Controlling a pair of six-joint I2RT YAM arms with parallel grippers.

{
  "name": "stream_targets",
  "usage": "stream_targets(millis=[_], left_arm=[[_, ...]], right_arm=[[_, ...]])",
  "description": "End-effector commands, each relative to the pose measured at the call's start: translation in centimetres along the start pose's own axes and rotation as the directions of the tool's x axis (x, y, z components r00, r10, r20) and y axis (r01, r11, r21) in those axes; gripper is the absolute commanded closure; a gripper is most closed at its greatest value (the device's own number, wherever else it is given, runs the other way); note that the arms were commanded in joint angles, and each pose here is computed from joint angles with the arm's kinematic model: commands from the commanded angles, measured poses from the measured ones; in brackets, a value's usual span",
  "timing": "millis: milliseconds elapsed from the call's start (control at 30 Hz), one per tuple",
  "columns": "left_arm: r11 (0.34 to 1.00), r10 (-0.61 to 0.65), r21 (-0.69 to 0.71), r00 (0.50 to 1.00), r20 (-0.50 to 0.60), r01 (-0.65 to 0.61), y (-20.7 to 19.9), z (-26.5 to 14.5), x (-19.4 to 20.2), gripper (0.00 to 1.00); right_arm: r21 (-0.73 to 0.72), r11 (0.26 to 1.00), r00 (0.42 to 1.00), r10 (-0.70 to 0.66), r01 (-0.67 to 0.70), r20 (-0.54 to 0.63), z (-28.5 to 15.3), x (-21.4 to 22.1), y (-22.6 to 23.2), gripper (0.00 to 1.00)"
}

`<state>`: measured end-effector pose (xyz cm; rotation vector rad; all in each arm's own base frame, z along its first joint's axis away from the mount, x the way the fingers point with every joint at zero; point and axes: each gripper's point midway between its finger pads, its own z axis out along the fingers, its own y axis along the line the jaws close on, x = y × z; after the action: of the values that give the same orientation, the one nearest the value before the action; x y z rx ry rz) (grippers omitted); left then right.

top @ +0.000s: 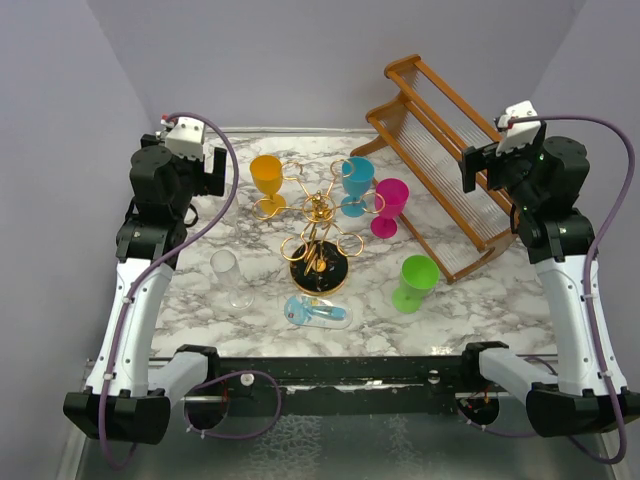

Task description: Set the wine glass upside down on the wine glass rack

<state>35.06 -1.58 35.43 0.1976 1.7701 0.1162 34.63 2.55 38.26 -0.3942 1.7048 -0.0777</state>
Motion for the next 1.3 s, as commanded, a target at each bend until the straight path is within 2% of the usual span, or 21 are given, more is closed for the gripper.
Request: stream_targets(millis=[0,500,800,1100,1267], left_arm=[[1.0,-0.007,-0.018,0.998,0.062,0.008,0.4,-0.6,-1.3,0.01],[0.999,-0.017,-0.027,0.997,0.07,0.019,0.6,-0.2,-2.4,0.01],[0.999,-0.011,0.048,0.998,0.056,0.009,-0.4,-0.3,-3.3,0.01],[0.979,-0.009,0.205,0.999,0.033,0.002,-2.9,-0.2,-4.4,0.01],[0.973,-0.002,0.231,1.0,0.008,0.001,-3.3,0.3,-4.0,0.01]], right_arm=[[-0.047,0.999,0.998,-0.016,0.019,0.059,-0.6,-1.3,1.0,0.01],[-0.103,0.992,0.995,-0.072,0.078,0.061,-0.9,-1.4,1.8,0.01],[-0.288,0.943,0.986,-0.162,0.168,0.044,-0.8,-0.1,4.7,0.01],[-0.447,0.883,0.975,-0.203,0.145,-0.085,-0.3,5.0,7.3,0.01],[-0.556,0.815,0.955,-0.272,0.164,-0.117,-1.5,7.2,8.9,0.0]])
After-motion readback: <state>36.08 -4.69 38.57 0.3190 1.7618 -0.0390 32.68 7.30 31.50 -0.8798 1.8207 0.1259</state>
